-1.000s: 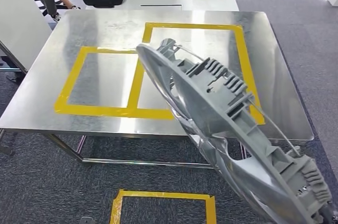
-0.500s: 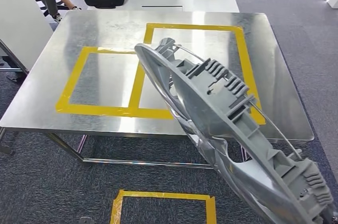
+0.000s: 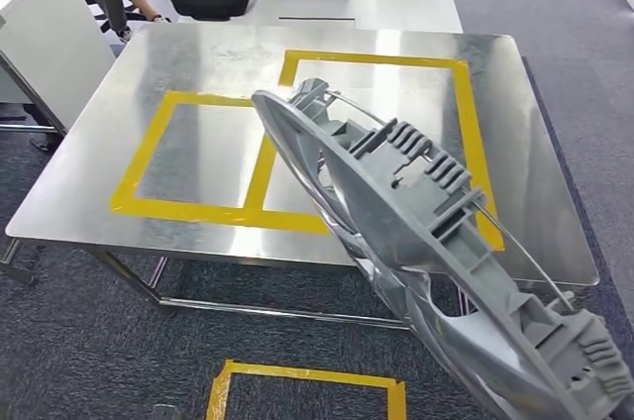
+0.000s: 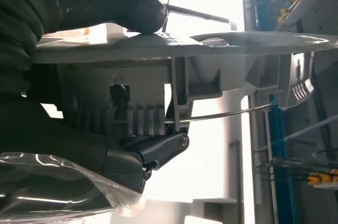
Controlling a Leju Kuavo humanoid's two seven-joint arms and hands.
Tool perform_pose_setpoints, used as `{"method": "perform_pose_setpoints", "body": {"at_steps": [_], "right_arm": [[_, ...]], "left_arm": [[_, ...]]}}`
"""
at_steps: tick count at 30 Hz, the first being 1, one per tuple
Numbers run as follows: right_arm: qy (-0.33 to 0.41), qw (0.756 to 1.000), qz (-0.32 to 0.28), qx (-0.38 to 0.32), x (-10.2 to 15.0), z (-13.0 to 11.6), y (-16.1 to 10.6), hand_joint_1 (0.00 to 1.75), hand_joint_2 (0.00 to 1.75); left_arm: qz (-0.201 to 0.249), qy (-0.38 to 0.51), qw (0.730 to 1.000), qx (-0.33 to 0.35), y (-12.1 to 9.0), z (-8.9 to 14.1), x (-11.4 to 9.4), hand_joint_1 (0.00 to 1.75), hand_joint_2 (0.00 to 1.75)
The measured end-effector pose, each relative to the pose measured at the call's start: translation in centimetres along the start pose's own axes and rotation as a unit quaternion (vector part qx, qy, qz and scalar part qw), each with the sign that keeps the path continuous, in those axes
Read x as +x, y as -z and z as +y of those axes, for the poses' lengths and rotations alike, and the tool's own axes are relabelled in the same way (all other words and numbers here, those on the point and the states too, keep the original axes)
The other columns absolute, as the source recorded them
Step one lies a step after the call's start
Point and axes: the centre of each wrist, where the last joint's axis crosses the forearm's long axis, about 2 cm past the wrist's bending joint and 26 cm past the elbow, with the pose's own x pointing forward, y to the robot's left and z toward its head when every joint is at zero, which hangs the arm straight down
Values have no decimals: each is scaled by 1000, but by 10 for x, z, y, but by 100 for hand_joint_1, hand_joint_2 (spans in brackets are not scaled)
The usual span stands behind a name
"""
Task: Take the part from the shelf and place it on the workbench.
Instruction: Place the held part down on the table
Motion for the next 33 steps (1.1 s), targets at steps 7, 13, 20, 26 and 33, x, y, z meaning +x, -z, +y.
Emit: {"method": "perform_pose_setpoints", "body": {"at_steps": [7, 13, 20, 26, 33], "right_arm": [[-1, 1000, -1, 0, 0, -1, 0, 175, 175], [-1, 1000, -1, 0, 0, -1, 0, 175, 175], [-1, 1000, -1, 0, 0, 0, 0, 175, 175], [-1, 1000, -1, 0, 0, 0, 0, 175, 175], [-1, 1000, -1, 0, 0, 0, 0, 175, 175]], "left_arm": [[0, 0, 1000, 0, 0, 0, 0, 0, 175], [3, 1, 1000, 1, -2, 1, -3, 0, 175], [3, 1, 1000, 1, -2, 1, -3, 0, 175], [2, 0, 1000, -1, -1, -1, -2, 0, 175], [2, 0, 1000, -1, -1, -1, -2, 0, 175]]}}
